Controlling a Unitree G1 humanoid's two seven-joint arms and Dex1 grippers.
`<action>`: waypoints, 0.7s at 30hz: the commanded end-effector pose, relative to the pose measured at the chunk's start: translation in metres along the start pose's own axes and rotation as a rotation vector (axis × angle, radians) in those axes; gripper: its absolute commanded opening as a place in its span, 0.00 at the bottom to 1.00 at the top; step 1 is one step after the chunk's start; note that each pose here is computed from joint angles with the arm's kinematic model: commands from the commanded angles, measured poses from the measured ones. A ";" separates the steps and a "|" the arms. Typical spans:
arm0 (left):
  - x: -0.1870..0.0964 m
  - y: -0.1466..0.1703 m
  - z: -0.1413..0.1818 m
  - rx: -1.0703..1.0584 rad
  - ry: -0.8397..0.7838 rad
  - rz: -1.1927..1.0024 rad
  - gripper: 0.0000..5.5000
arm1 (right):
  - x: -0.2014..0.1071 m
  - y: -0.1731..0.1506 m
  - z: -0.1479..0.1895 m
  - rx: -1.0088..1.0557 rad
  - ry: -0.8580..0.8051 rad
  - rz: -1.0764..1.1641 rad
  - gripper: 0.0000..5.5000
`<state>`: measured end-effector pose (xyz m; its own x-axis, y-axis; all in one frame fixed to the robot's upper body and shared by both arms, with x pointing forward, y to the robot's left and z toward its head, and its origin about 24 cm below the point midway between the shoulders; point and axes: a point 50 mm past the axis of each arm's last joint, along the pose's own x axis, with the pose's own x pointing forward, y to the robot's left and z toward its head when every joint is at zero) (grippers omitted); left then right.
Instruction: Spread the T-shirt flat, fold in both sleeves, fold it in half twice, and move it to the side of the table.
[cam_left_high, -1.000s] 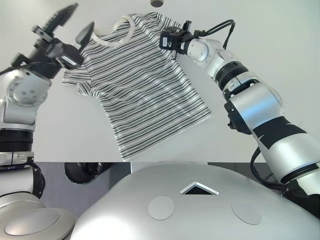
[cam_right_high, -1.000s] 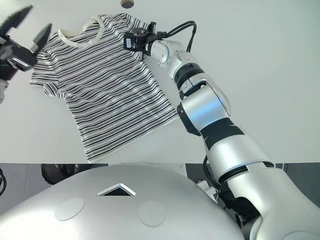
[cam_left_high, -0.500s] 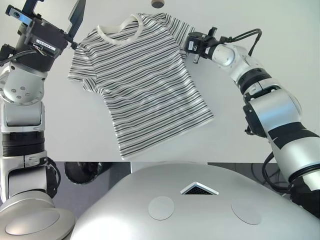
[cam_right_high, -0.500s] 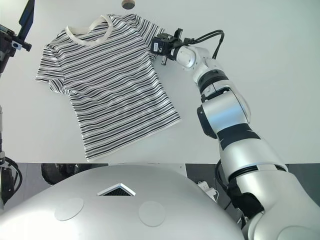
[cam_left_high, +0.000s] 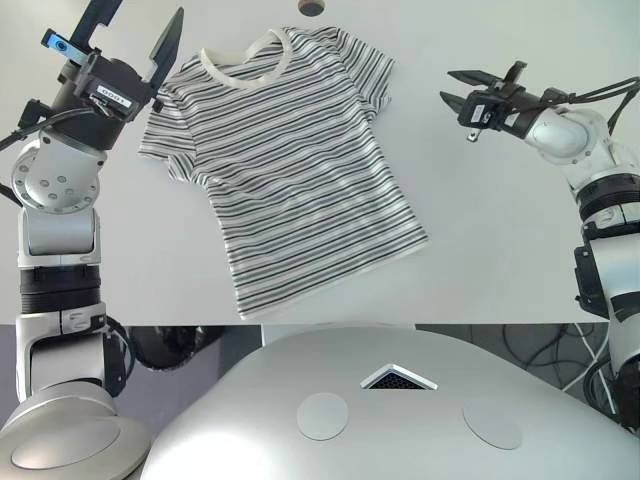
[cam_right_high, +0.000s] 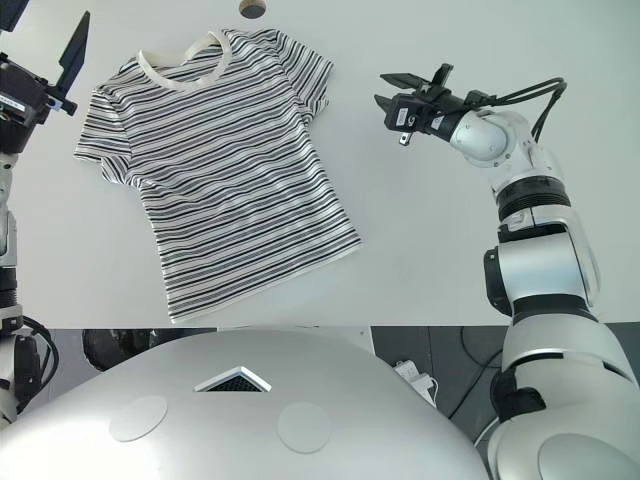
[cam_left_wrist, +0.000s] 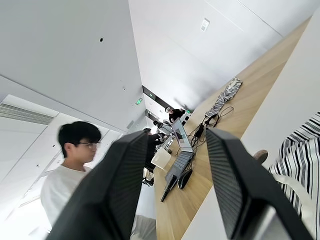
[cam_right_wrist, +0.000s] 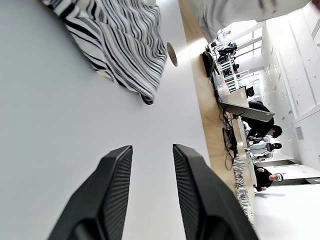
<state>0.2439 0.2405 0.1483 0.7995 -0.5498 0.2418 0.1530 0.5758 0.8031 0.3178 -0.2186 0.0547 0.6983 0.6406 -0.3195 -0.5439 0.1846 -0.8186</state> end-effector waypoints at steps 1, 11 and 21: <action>0.000 -0.008 -0.004 -0.038 0.010 -0.002 0.39 | 0.018 -0.029 0.024 0.187 -0.159 -0.250 0.28; 0.000 -0.008 0.011 -0.093 -0.071 0.062 0.39 | 0.109 -0.012 0.075 0.228 -0.077 -0.058 0.28; 0.000 -0.010 0.014 -0.074 -0.079 0.054 0.39 | 0.109 0.014 0.051 0.107 0.179 0.045 0.28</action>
<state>0.2354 0.2261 0.1491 0.7599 -0.5583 0.3328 0.1548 0.6528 0.7416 0.3619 -0.1093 0.0340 0.7390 0.5308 -0.4148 -0.6154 0.2815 -0.7362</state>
